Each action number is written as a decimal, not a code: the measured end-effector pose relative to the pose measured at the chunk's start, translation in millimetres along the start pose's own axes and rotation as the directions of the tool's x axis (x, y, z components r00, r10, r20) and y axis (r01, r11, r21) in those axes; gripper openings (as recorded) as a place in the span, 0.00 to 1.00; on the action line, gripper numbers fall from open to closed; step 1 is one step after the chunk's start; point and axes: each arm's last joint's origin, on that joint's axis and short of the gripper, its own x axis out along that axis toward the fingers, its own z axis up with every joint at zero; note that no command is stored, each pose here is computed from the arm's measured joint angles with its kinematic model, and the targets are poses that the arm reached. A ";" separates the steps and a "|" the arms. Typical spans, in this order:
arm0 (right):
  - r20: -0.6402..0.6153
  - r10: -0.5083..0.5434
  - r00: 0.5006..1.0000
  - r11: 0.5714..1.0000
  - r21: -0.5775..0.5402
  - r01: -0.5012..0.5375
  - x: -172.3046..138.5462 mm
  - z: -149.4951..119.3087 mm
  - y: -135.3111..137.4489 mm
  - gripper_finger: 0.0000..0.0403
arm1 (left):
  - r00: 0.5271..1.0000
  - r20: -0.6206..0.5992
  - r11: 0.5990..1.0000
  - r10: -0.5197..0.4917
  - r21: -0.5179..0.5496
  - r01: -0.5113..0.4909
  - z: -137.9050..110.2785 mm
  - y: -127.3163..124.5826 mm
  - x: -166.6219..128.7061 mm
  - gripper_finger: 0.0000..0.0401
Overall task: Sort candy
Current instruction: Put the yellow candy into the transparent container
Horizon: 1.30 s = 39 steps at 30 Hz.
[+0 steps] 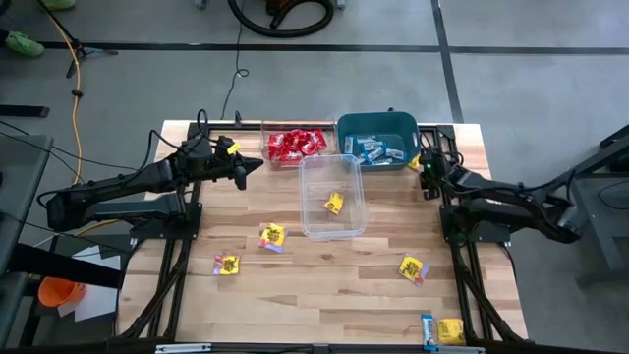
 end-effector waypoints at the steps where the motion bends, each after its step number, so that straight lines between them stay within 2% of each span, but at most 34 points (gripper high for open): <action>1: 0.003 -0.002 1.000 1.000 0.007 0.002 0.9 -0.4 0.2 0.60 | 1.000 0.000 1.000 0.000 0.000 0.000 0.0 0.0 0.0 0.00; 6: 0.019 -0.020 1.000 1.000 0.004 0.020 4.7 -1.2 -0.8 0.59 | 1.000 0.000 1.000 0.002 0.001 -0.002 0.0 0.1 0.1 0.00; 9: 0.023 -0.029 0.999 1.000 -0.001 0.029 6.2 -1.4 -1.8 0.54 | 1.000 0.000 1.000 0.004 0.001 -0.004 -0.1 0.2 0.3 0.00; 12: 0.027 -0.035 0.999 0.999 0.013 0.034 6.7 -1.2 -2.8 0.41 | 1.000 0.001 1.000 0.005 0.000 -0.005 -0.1 0.2 0.3 0.00; 17: 0.036 -0.054 0.998 0.998 0.015 0.053 7.2 -0.1 -5.8 0.07 | 1.000 0.001 1.000 0.005 0.000 -0.005 -0.1 0.2 0.3 0.00; 18: 0.040 -0.052 0.998 0.999 0.013 0.052 7.3 -0.2 -5.8 0.04 | 1.000 0.001 1.000 0.005 0.000 -0.005 -0.1 0.2 0.3 0.00; 22: 0.047 -0.044 0.998 0.999 0.010 0.043 7.0 -0.3 -5.5 0.04 | 1.000 0.001 1.000 0.005 -0.020 -0.005 -0.1 0.2 0.3 0.00; 25: 0.067 -0.012 0.998 0.998 -0.062 0.016 4.8 -0.9 -4.5 0.01 | 1.000 0.000 1.000 0.005 -0.027 -0.005 -0.2 0.2 0.3 0.00; 33: 0.013 0.064 0.998 0.983 -0.174 -0.061 -9.5 -1.6 0.7 0.00 | 1.000 0.000 1.000 0.004 -0.027 -0.004 -0.1 0.1 0.3 0.00; 37: -0.022 0.055 0.998 0.968 -0.242 -0.058 -19.4 -0.7 -3.1 0.00 | 1.000 0.000 1.000 0.004 -0.027 -0.004 -0.1 0.2 0.3 0.00; 39: -0.033 0.015 0.999 0.956 -0.291 -0.024 -24.7 1.4 -7.4 0.00 | 1.000 0.000 1.000 0.004 -0.027 -0.004 -0.1 0.2 0.3 0.00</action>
